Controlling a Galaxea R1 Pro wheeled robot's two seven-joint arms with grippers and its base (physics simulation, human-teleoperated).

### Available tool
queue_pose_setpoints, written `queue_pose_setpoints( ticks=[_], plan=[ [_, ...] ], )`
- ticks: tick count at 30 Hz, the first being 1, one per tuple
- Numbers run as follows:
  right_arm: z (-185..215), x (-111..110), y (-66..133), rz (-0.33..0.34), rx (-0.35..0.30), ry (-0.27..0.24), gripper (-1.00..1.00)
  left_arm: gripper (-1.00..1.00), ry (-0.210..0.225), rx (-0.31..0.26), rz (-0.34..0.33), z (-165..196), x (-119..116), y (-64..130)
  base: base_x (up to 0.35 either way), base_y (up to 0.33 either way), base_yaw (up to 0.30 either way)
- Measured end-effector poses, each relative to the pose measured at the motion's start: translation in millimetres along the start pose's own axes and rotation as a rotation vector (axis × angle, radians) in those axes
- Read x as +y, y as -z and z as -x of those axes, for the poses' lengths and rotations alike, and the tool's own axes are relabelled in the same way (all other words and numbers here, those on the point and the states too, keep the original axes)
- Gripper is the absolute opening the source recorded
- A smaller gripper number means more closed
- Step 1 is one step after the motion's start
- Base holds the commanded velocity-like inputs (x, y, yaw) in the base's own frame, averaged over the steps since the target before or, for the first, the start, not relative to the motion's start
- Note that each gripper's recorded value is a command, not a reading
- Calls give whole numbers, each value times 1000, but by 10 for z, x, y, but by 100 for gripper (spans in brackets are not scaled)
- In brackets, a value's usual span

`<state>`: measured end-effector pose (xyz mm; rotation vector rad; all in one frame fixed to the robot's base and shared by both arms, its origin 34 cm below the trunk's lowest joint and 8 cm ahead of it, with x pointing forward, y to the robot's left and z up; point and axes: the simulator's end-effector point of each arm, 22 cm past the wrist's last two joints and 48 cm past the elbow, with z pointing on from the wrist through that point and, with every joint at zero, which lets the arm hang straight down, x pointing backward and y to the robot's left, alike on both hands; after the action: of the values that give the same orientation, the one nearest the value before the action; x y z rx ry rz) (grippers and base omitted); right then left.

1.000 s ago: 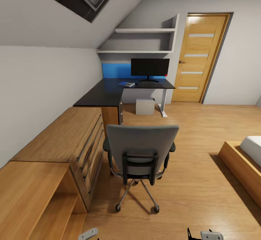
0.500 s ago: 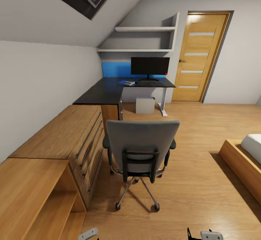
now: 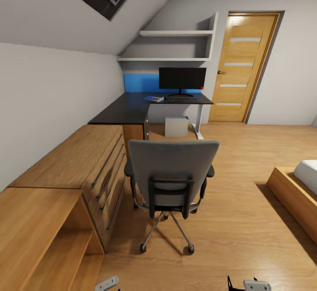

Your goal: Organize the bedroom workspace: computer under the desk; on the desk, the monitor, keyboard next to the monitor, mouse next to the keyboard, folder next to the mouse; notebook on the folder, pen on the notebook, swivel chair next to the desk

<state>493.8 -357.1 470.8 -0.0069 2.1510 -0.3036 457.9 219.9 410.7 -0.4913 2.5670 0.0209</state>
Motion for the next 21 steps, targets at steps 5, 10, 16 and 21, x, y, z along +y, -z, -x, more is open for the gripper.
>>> queue_pose_setpoints(
  ticks=[5, 10, 16, 21],
  plan=[
    [-89, 18, -42, -1, 1, 0, 100, 100, 1, 0, 0, -59, 10, -78, 0, 0, 0],
    [-179, 35, -84, -2, 2, -1, 100, 100, 1, 0, 0, -118, 24, -156, 0, 0, 0],
    [-290, 58, -134, -3, 3, -1, 100, 100, 1, 0, 0, -191, 41, -251, 0, 0, 0],
    [-382, 75, -175, -4, 4, -2, 100, 100, 1, 0, 0, -253, 55, -331, 0, 0, 0]
  ],
)
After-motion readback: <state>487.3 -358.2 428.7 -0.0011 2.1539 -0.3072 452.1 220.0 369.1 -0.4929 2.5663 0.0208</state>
